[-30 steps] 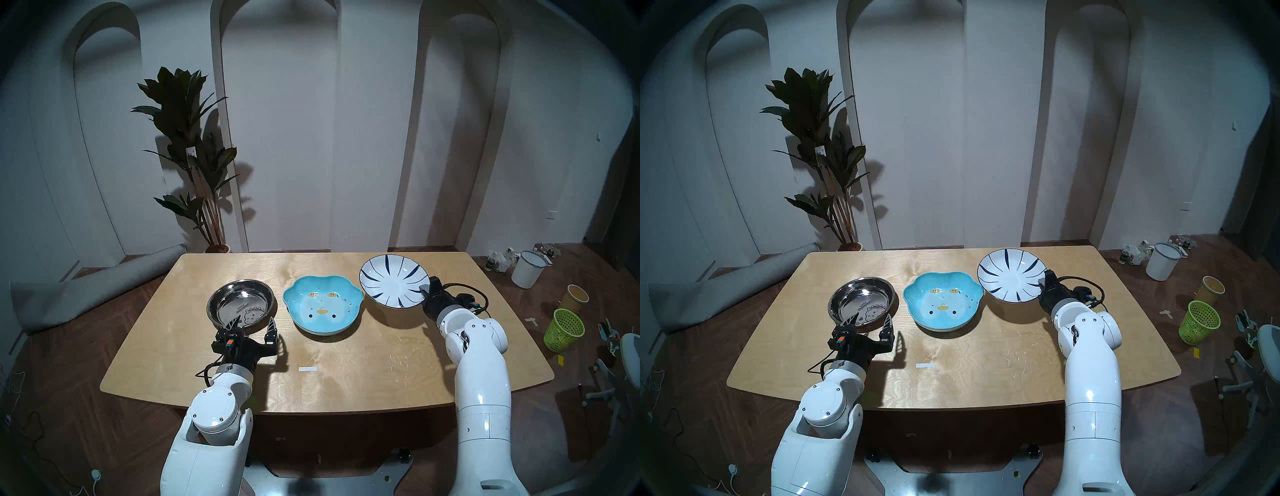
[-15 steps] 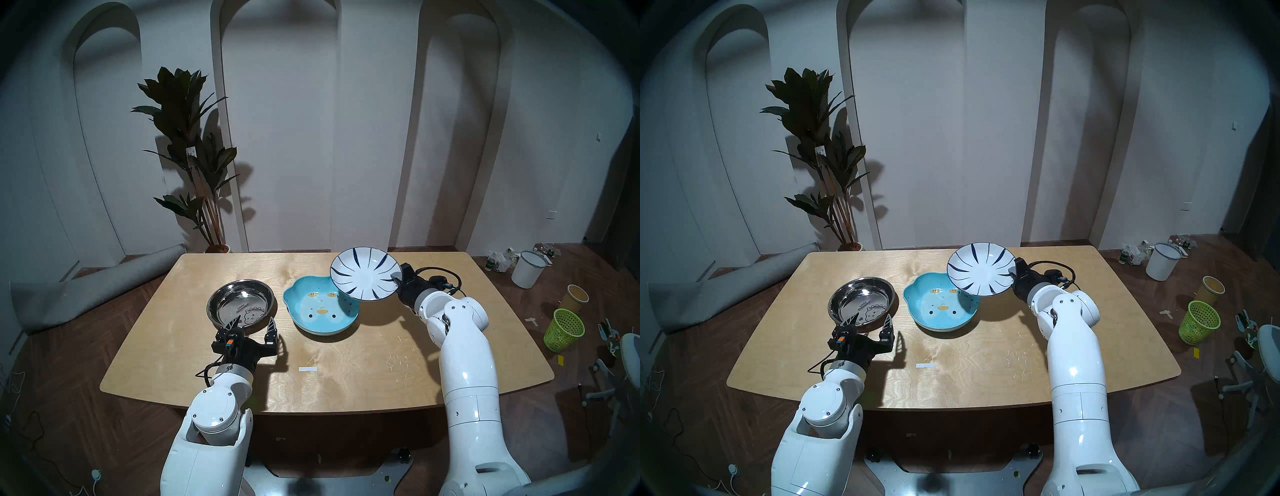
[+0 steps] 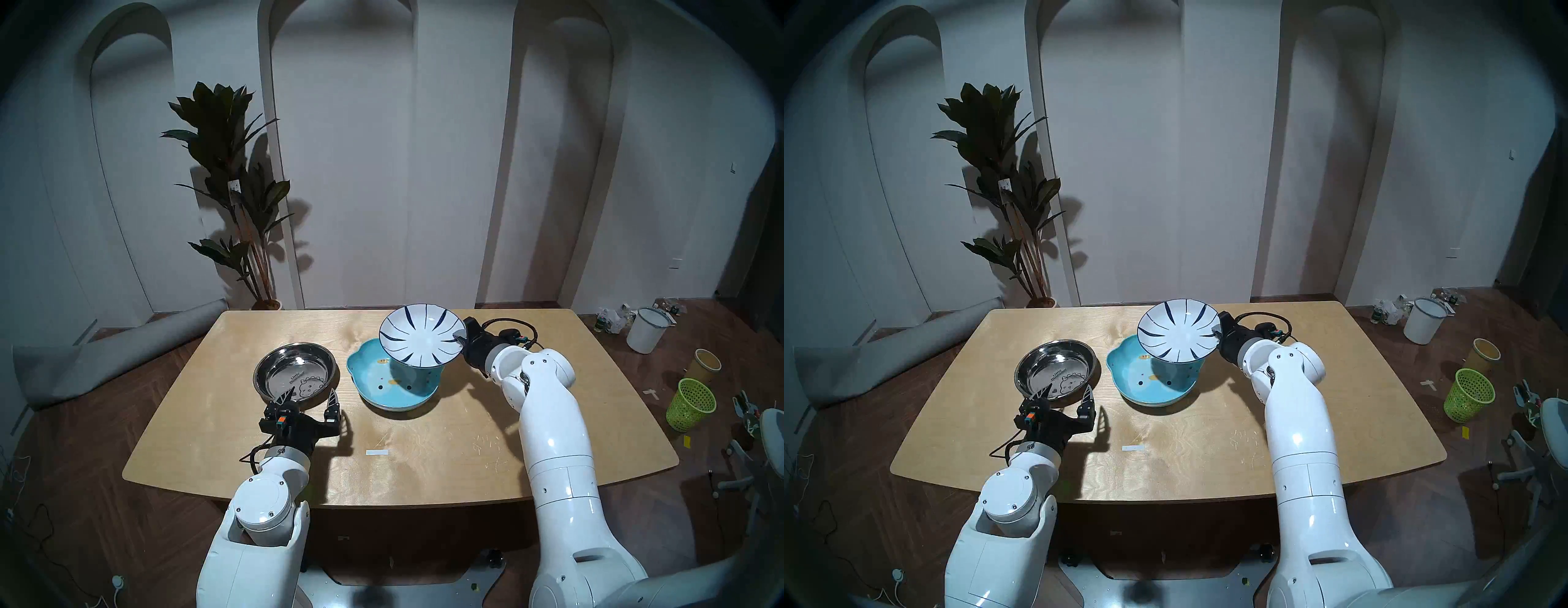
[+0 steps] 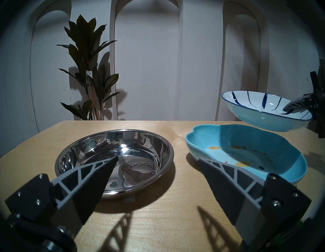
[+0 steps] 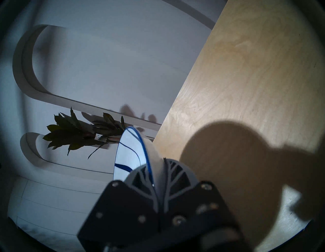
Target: Stack the plates into one stack
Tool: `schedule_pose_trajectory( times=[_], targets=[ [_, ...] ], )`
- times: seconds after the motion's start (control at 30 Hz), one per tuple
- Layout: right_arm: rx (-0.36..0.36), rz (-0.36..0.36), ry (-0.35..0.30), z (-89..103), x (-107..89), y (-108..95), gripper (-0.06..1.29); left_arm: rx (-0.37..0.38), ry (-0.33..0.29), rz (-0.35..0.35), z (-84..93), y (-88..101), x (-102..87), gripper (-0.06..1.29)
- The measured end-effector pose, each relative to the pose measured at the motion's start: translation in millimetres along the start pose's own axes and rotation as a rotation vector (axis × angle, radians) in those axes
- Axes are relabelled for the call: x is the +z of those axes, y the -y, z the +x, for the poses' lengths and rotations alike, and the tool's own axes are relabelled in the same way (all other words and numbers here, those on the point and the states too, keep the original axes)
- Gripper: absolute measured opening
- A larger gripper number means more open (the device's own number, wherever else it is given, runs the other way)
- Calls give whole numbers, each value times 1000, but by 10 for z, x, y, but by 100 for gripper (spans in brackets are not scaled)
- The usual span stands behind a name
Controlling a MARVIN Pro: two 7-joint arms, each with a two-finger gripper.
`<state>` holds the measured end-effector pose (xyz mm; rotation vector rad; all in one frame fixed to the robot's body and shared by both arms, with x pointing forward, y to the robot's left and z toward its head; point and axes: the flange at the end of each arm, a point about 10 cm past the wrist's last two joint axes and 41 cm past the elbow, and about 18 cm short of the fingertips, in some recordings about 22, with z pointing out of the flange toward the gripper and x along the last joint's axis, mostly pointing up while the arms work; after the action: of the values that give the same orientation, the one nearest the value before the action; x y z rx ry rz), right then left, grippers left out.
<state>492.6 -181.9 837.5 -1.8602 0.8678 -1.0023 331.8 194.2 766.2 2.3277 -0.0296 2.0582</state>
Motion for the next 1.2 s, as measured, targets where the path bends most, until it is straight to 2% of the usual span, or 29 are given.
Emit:
schedule_pose_trajectory(
  times=[1.2],
  targets=[
    [-33,-94,91,-361,162,-52,1,0,0,0,1,0,-1,123]
  ],
)
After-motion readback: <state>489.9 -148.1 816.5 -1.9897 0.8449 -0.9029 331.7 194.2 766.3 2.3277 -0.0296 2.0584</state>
